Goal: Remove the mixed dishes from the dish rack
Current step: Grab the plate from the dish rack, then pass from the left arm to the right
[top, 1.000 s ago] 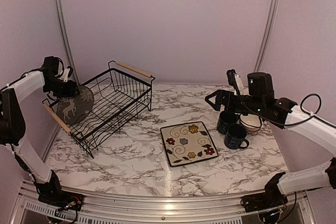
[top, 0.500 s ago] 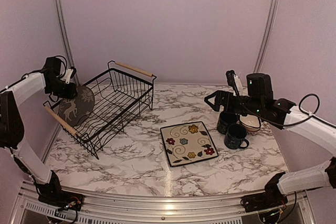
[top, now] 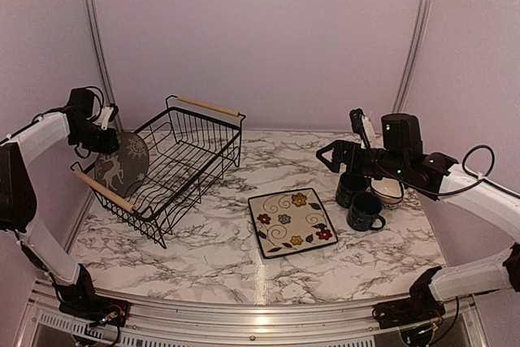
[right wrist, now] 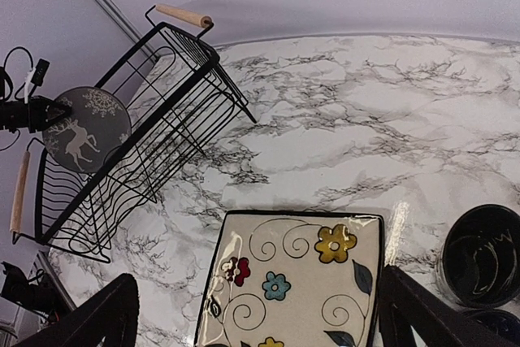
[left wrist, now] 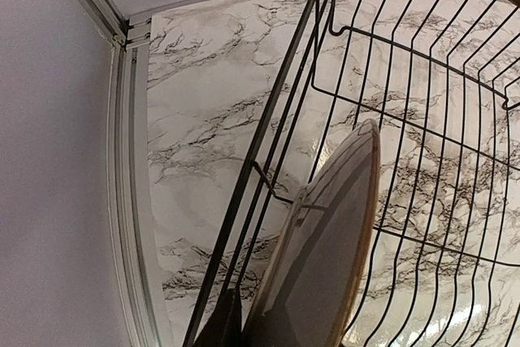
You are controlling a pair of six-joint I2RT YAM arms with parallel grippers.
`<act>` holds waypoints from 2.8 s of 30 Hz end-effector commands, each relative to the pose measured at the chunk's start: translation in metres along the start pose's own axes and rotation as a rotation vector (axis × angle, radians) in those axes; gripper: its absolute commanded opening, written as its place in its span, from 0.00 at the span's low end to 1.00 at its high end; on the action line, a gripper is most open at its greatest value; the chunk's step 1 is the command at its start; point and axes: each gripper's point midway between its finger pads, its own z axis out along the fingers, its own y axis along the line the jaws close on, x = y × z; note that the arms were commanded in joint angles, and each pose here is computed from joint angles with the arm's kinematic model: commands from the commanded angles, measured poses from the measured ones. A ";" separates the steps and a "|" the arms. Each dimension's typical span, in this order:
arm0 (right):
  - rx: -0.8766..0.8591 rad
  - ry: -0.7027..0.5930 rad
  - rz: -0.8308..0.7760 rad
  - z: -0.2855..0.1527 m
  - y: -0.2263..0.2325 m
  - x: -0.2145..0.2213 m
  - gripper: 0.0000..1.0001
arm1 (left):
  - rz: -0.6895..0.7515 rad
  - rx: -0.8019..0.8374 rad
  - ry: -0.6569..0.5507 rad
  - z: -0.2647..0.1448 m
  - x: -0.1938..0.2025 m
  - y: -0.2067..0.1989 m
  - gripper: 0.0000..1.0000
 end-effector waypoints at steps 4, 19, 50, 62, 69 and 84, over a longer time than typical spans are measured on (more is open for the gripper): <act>-0.019 -0.013 0.009 0.000 0.006 -0.004 0.98 | -0.055 0.103 -0.064 -0.020 -0.020 -0.020 0.06; -0.021 -0.020 0.006 0.000 0.007 -0.007 0.98 | -0.194 0.098 -0.127 -0.039 -0.051 -0.020 0.00; -0.342 0.009 0.088 0.000 0.061 -0.008 0.98 | -0.609 0.959 -0.577 -0.184 -0.121 -0.148 0.00; -0.723 0.023 0.224 -0.010 0.119 -0.017 0.98 | -0.577 1.115 -0.545 -0.186 -0.088 -0.262 0.00; -0.736 0.046 0.261 -0.001 0.125 -0.005 0.94 | -0.562 1.227 -0.452 -0.173 -0.079 -0.320 0.00; -0.690 0.063 0.351 0.016 0.108 0.013 0.47 | -0.492 1.211 -0.363 -0.158 -0.056 -0.369 0.00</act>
